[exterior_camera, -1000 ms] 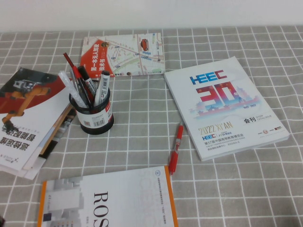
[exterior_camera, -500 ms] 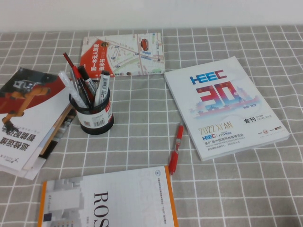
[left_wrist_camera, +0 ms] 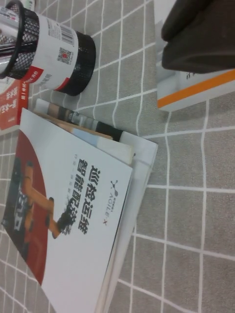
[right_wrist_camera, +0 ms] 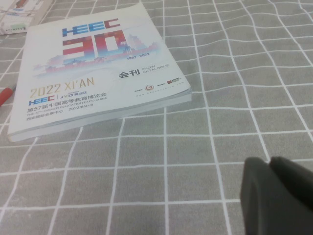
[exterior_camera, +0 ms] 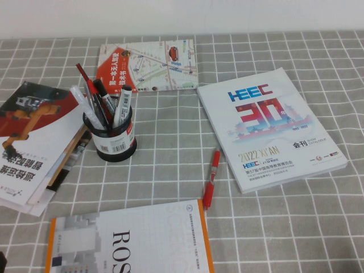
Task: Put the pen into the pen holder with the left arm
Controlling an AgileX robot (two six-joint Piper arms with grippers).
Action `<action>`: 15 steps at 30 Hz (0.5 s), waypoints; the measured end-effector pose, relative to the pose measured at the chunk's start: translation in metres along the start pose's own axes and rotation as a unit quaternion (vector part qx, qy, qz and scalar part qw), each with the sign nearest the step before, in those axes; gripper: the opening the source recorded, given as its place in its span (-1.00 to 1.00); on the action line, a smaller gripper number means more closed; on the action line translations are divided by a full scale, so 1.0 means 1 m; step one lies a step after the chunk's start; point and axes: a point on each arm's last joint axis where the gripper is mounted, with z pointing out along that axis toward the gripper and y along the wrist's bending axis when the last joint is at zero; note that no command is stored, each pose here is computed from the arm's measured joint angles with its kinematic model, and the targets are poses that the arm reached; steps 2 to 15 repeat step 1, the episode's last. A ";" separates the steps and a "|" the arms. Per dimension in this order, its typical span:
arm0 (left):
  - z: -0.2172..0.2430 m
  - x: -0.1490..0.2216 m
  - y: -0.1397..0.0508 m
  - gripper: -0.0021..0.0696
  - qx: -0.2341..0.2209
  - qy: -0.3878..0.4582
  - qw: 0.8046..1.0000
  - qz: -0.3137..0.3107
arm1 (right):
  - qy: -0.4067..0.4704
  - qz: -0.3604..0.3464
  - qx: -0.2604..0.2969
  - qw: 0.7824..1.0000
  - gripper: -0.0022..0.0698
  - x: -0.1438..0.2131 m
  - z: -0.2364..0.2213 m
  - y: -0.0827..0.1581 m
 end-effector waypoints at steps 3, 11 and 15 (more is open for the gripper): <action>0.000 0.000 0.000 -0.94 0.000 0.000 1.000 0.001 | 0.000 0.000 0.000 1.000 -0.98 0.000 0.000 0.000; 0.000 0.000 0.000 -0.94 0.000 0.000 1.000 0.001 | 0.000 0.000 0.000 1.000 -0.98 0.000 0.000 0.000; 0.000 0.000 0.000 -0.94 0.000 0.000 1.000 0.001 | 0.000 0.000 0.000 1.000 -0.98 0.000 0.000 0.000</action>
